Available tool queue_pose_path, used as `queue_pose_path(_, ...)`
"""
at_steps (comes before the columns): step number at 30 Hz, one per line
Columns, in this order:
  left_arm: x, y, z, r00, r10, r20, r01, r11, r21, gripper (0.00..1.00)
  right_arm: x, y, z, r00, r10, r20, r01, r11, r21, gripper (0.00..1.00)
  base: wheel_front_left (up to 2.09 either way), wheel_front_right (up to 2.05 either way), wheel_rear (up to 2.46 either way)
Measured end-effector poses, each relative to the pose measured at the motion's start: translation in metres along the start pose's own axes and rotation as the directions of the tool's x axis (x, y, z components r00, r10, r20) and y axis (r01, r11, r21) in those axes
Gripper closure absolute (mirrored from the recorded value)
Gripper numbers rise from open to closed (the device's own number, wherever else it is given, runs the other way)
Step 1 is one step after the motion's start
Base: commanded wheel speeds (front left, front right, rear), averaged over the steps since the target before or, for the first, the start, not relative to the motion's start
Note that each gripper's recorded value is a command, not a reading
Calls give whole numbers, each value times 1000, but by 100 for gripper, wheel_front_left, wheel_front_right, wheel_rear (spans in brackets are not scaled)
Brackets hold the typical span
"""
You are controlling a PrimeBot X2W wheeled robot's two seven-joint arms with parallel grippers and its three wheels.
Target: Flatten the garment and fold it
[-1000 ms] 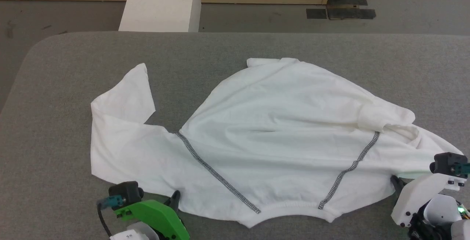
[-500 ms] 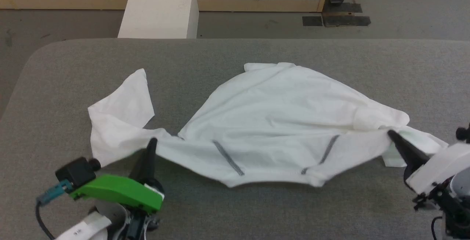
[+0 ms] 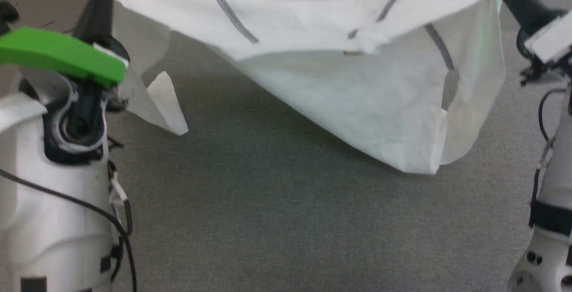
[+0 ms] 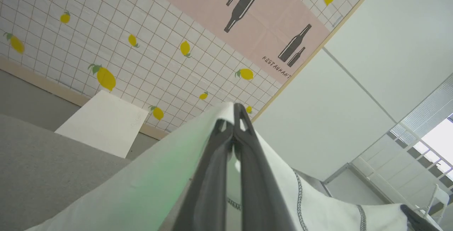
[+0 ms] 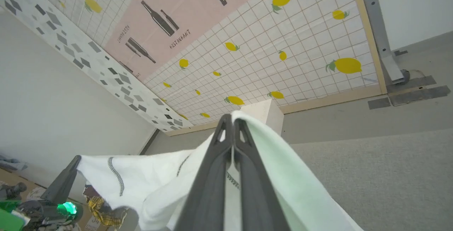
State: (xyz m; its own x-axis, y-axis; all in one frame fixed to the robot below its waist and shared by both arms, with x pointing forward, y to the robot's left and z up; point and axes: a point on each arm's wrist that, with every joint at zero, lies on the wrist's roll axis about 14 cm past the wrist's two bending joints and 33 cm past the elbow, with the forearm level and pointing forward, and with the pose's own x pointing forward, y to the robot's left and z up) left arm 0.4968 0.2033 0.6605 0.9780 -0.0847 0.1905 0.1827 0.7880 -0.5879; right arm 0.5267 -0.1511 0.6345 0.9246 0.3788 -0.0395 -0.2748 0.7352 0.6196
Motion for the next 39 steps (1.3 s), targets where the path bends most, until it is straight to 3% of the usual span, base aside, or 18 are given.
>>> queue_pose_path(11,98,2,69,983,22,180,-44,992,118,100,102,42,79,985,59,160,-52,997,-52,100,0,0,0)
queue_pose_path(21,140,2,107,934,9,357,-77,981,176,100,151,61,111,949,93,302,-71,994,-83,100,0,0,0)
queue_pose_path(26,149,2,113,916,-23,401,-57,981,186,100,167,60,111,940,95,329,-73,994,-78,100,0,0,0)
queue_pose_path(39,147,48,56,968,31,250,-81,978,190,100,180,27,62,964,39,262,-32,999,-29,100,0,0,0)
